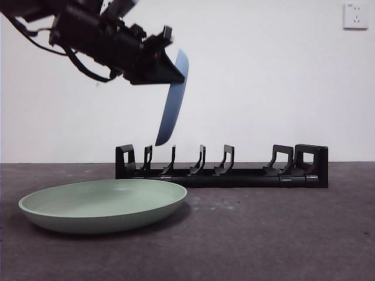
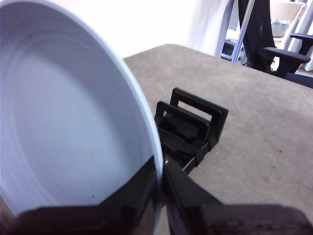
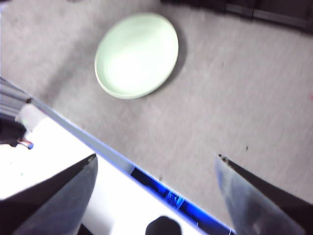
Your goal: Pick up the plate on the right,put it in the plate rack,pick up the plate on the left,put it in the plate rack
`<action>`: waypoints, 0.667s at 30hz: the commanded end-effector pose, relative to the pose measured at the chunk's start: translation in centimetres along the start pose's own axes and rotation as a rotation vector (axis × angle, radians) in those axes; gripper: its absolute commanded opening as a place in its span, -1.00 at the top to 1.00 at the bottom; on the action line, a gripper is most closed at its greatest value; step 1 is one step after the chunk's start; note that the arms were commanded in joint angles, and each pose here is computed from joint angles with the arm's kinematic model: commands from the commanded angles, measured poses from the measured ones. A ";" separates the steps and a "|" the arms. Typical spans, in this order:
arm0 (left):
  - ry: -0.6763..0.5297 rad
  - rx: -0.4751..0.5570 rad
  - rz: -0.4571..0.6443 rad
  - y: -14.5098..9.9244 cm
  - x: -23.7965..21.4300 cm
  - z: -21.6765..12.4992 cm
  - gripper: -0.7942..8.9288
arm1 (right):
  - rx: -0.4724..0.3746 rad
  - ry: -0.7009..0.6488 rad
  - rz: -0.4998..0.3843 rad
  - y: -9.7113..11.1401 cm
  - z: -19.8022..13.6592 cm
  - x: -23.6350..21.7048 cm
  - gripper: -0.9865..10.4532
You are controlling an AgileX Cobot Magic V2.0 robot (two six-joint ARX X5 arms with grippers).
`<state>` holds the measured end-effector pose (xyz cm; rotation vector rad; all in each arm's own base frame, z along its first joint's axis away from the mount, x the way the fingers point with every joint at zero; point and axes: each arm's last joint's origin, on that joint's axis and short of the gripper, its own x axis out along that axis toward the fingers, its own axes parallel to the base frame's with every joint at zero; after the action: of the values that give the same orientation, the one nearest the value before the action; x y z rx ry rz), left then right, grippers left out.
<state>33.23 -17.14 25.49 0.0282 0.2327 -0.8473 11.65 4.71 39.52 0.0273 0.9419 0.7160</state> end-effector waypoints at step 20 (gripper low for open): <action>0.137 -0.051 0.072 1.5 2.0 -4.0 0.85 | -0.021 -0.034 -0.009 -0.2 0.3 0.4 0.12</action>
<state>34.81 -17.19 21.28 0.0399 0.3679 -0.7789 12.05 4.80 39.55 0.0194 0.9015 0.7125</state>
